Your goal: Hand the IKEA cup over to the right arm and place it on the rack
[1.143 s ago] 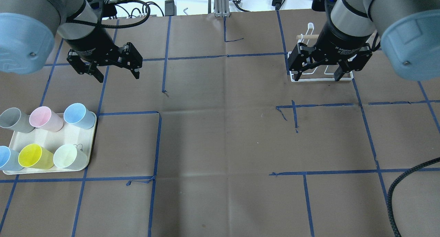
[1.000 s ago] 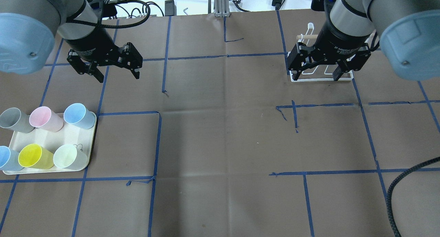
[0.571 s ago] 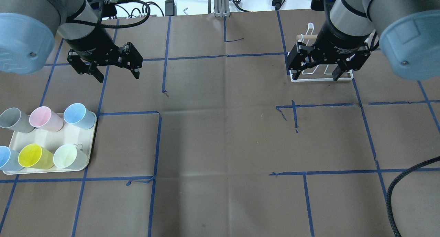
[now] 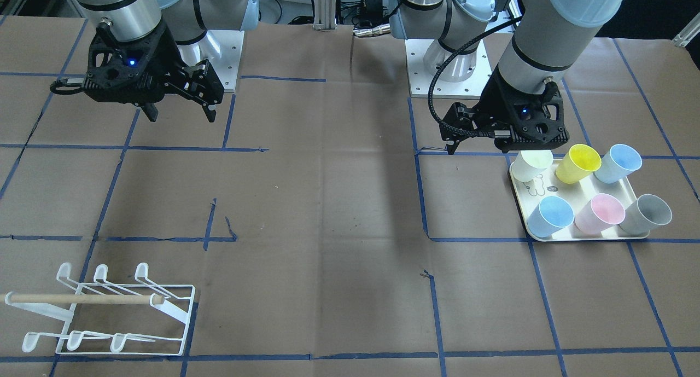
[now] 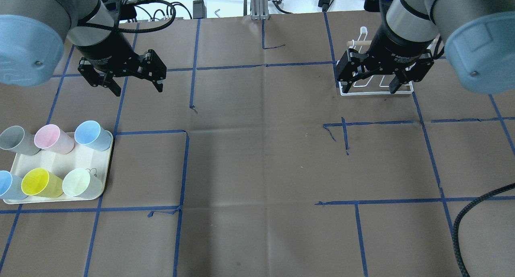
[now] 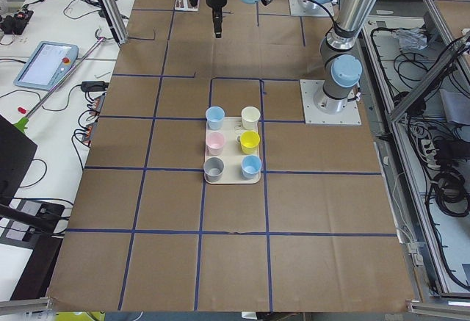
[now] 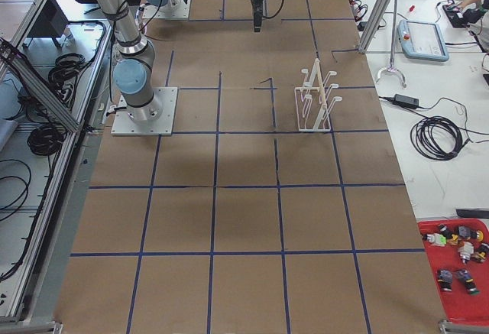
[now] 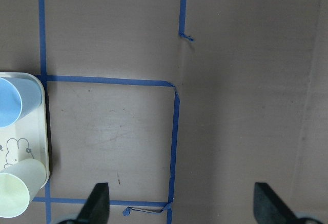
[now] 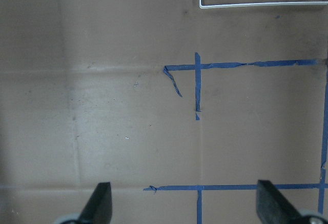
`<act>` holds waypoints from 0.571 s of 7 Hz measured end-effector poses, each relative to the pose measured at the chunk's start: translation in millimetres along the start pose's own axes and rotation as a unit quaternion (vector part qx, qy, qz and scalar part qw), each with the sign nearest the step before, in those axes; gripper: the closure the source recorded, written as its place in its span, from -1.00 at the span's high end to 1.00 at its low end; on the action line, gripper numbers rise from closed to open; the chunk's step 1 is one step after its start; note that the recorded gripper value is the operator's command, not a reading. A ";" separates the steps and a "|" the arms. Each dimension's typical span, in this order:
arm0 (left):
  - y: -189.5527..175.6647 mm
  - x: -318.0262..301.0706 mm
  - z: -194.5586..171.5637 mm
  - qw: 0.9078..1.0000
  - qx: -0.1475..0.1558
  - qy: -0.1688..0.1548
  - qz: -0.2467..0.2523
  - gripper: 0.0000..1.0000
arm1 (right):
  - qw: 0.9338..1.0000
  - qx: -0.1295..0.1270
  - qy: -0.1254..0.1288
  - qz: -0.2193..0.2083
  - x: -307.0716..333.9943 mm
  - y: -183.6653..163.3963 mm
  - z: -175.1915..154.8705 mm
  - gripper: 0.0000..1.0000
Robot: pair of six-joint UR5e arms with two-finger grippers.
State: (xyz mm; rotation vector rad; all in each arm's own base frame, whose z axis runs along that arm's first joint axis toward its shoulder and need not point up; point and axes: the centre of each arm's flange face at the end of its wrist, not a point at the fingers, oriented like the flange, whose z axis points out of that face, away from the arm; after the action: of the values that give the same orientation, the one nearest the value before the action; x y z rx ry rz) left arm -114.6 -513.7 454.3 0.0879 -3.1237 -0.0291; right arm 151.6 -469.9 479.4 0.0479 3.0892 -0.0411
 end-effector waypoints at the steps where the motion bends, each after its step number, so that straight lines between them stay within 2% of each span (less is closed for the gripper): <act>1: 1.1 -0.1 -0.1 1.000 0.000 0.000 0.001 1.00 | 1.000 0.001 0.000 0.000 0.0 -0.1 -0.7 1.00; 4: 1.4 -7.7 -2.8 1.000 0.009 0.000 0.000 1.00 | 1.000 0.002 0.000 0.000 -0.1 -0.4 -2.1 1.00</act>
State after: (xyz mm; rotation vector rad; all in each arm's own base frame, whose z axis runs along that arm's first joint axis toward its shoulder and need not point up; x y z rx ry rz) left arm -107.0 -511.9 457.0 0.0881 -3.1238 -0.0014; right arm 151.6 -470.3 481.5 0.0486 3.0889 -0.0471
